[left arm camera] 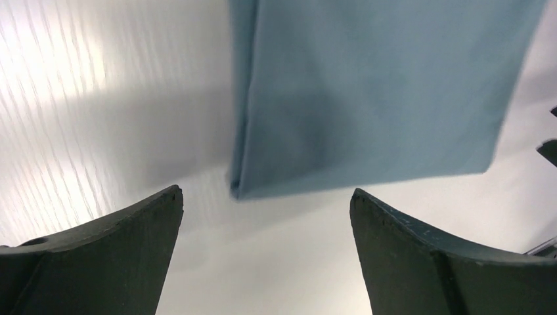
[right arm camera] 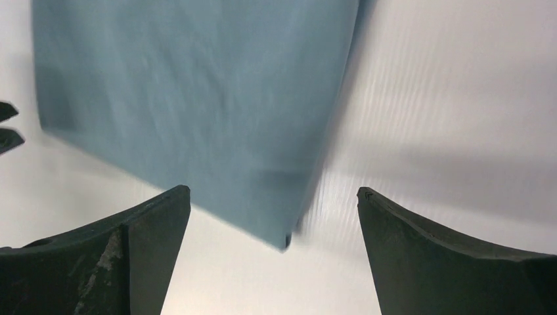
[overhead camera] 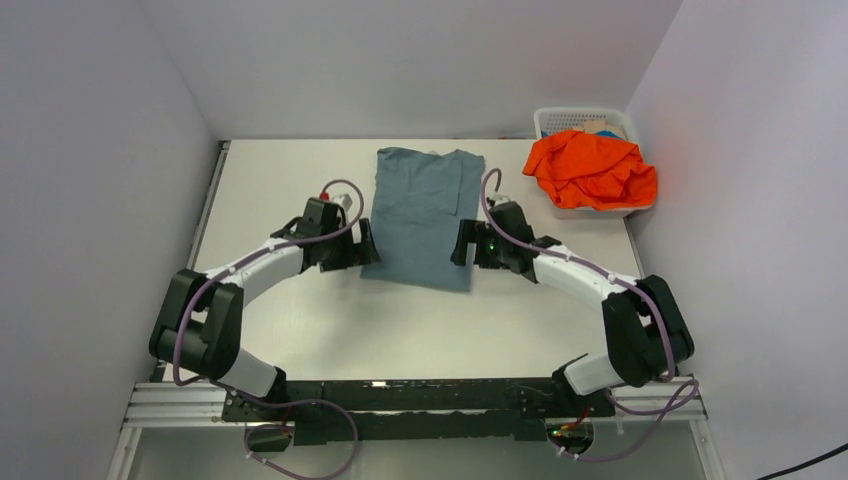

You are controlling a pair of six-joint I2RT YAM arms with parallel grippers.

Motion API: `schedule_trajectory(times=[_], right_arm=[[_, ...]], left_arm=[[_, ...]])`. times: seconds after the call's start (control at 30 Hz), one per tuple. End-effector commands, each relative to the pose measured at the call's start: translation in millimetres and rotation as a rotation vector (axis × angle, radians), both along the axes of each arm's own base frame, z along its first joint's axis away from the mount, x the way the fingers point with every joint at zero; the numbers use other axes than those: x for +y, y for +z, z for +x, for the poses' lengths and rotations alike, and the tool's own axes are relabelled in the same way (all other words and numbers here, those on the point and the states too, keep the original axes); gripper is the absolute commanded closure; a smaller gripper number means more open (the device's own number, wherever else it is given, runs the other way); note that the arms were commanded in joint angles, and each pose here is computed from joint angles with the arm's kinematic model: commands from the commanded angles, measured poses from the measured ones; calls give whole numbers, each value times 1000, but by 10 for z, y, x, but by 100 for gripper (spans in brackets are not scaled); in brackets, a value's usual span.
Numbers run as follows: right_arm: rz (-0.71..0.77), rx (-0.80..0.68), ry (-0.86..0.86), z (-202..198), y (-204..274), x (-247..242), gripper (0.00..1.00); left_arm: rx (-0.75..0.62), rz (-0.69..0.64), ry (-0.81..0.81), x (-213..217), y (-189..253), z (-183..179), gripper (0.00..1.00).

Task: Fold and stack the t-shirts
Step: Fold the folded rectangular tshirt in 1/3 of the way, then grab one side of the 2/3 rectangular tshirt with both arms

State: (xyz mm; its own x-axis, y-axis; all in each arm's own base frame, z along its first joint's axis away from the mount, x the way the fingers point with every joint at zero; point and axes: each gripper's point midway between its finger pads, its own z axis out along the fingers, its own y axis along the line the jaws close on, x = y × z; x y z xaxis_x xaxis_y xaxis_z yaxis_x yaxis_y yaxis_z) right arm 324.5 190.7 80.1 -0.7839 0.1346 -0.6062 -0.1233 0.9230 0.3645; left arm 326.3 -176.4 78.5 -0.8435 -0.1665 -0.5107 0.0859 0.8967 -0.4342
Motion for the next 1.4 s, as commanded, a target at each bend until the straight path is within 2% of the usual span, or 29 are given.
schedule_trajectory(times=[0.0,0.07,0.23,0.3,0.43,0.53,0.63,0.73,0.77,0.8,0.87,0.93,1.0,1.13,1.37], right_arm=[[87,68,59,-431,-114,180,0],[93,90,49,-525,-205,179,0],[122,101,37,-567,-292,225,8],[102,109,33,-569,-338,215,13],[57,125,27,-578,-451,183,22],[59,141,46,-608,-490,231,34],[44,156,60,-641,-550,257,42],[14,148,56,-617,-632,238,47],[1,146,43,-595,-666,217,49],[-10,144,33,-569,-686,202,52],[-21,146,29,-551,-727,195,61],[-8,138,48,-565,-717,225,76],[7,140,86,-639,-678,257,83],[8,169,178,-938,-587,280,89],[38,298,338,-1718,-500,353,90]], left_arm=[[25,-68,33,-16,-122,-199,0],[43,-70,36,-16,-203,-234,5],[92,-66,32,-34,-377,-271,27],[105,-69,30,-41,-432,-300,31],[137,-85,3,-106,-527,-371,46],[155,-82,-9,-142,-603,-417,53],[160,-70,-3,-144,-656,-390,74],[155,-43,16,-114,-721,-320,80],[163,-36,21,-107,-753,-314,85],[169,-31,24,-101,-781,-314,98],[178,-31,26,-99,-822,-331,100],[173,-36,29,-91,-831,-357,100],[166,-33,44,-54,-820,-409,100],[175,-17,71,27,-783,-657,100],[246,64,99,215,-824,-1578,100]])
